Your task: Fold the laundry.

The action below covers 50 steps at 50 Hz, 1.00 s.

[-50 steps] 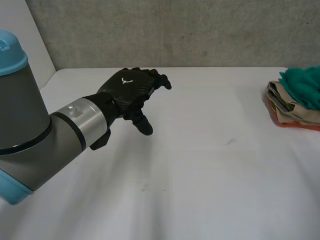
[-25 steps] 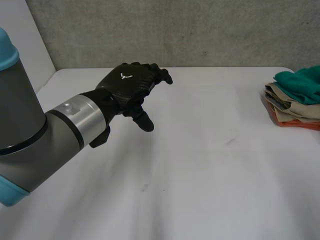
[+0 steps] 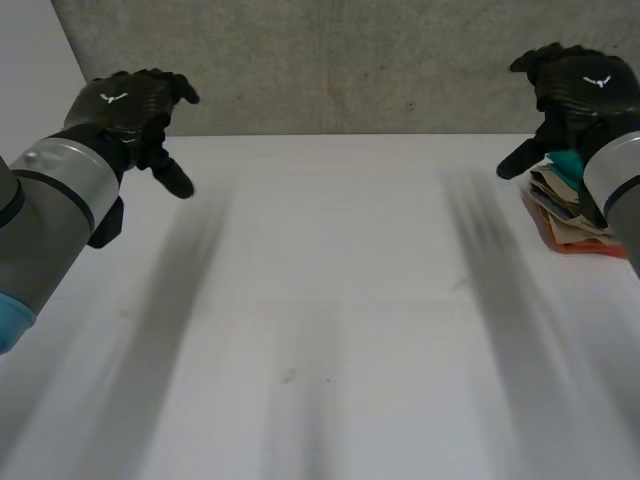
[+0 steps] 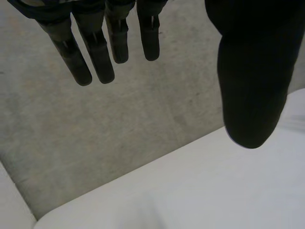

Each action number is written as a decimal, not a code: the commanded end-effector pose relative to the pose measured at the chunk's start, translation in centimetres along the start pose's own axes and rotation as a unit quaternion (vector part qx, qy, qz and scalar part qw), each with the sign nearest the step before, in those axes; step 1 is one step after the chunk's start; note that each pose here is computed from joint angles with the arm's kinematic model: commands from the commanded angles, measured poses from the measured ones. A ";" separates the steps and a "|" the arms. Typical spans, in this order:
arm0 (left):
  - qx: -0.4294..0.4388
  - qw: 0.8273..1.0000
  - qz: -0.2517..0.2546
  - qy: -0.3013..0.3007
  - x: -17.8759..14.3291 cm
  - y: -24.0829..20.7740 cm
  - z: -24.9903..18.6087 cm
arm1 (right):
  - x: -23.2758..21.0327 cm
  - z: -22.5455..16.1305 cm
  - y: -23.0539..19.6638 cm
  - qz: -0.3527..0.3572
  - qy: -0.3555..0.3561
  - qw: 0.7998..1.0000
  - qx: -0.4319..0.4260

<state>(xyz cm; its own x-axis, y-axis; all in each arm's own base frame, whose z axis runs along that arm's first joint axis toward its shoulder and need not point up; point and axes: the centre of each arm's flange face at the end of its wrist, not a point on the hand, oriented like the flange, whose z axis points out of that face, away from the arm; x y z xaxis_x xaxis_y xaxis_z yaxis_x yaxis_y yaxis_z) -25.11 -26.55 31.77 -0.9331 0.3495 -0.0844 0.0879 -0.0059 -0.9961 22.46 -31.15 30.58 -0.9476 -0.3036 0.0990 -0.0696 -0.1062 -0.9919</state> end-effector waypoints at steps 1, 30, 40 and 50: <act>0.001 0.999 0.002 -0.036 -1.1 0.0 0.4 | -1.7 0.1 1.7 -0.052 -0.009 0.998 -0.023; 0.113 0.993 -0.018 -0.042 0.5 14.4 6.9 | -7.7 0.3 16.3 -0.015 -0.178 0.984 0.018; 0.143 0.989 -0.018 -0.041 0.8 15.2 7.2 | -7.9 1.1 16.4 0.002 -0.174 0.981 0.091; 0.167 0.985 -0.017 -0.039 1.0 12.9 6.7 | -7.6 0.8 13.7 -0.002 -0.168 0.981 0.098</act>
<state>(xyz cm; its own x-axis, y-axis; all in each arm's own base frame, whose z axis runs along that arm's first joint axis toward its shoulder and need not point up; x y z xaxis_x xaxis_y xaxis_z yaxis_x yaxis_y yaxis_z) -26.68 -30.95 24.80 -0.9482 0.3111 -0.0643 0.0222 -0.1371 -0.9903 26.32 -32.38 20.81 -0.8706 -0.4659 0.1581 -0.0938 -0.1582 -0.9829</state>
